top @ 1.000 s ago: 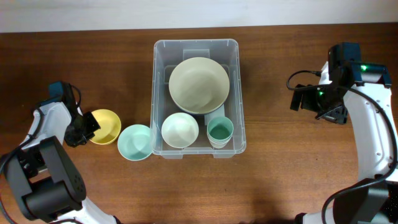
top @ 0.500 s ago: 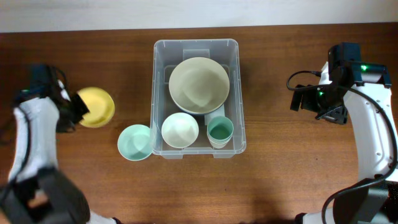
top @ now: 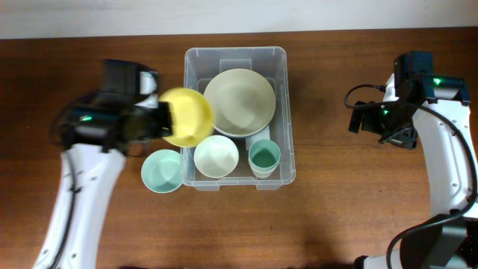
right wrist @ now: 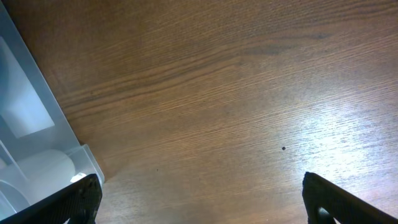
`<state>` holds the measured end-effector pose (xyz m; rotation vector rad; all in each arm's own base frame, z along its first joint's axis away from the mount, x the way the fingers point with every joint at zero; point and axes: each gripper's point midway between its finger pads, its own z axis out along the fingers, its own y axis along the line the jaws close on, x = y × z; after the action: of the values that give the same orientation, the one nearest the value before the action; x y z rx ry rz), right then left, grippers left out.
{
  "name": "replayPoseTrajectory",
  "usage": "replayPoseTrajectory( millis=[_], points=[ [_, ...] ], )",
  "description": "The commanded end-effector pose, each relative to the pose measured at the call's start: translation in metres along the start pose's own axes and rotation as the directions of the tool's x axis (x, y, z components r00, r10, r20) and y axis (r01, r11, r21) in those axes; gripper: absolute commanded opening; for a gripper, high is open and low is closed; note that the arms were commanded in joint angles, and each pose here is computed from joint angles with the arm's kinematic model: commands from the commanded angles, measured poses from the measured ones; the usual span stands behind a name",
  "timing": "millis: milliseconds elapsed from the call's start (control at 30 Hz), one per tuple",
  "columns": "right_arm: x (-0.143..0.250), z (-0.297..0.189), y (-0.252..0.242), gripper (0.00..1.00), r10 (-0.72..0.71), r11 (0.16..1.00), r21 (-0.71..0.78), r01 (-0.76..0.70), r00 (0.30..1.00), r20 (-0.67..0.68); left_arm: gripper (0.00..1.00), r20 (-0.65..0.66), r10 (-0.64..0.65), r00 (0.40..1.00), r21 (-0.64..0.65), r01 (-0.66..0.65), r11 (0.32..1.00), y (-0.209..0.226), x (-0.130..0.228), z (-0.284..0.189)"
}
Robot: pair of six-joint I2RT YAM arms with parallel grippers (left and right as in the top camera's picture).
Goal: Pack container
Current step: 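Carry the yellow bowl onto the white bowl in the bin, release, then move the left gripper to the light green bowl and grasp its rim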
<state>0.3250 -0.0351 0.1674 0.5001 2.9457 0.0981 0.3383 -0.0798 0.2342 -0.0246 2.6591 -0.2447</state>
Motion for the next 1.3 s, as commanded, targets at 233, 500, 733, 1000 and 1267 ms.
replayPoseTrajectory(
  millis=[233,500,733,1000,1267],
  points=[
    [0.000,0.001,-0.002,0.99,-0.007,1.000,0.013,0.007,1.000,-0.001,0.01,-0.304,0.128,0.944,-0.015,-0.139,0.990,-0.038,0.050,0.084],
    [0.000,0.001,-0.002,0.99,-0.007,1.000,0.013,0.007,1.000,-0.001,0.12,-0.372,0.119,0.921,-0.037,-0.142,0.989,-0.032,0.061,0.102],
    [0.000,0.001,-0.002,0.99,-0.008,1.000,0.013,0.008,1.000,-0.001,0.35,-0.326,0.108,0.939,-0.086,-0.143,0.986,-0.022,0.047,0.087],
    [0.001,0.001,-0.002,0.99,-0.011,1.000,0.014,0.011,1.000,-0.004,0.34,-0.091,-0.043,0.995,-0.184,0.026,0.983,0.036,0.001,0.019],
    [-0.001,0.001,-0.002,0.99,-0.011,1.000,0.012,0.011,1.000,0.004,0.40,0.020,-0.298,0.954,-0.290,0.291,0.912,0.131,0.007,-0.026]
  ],
)
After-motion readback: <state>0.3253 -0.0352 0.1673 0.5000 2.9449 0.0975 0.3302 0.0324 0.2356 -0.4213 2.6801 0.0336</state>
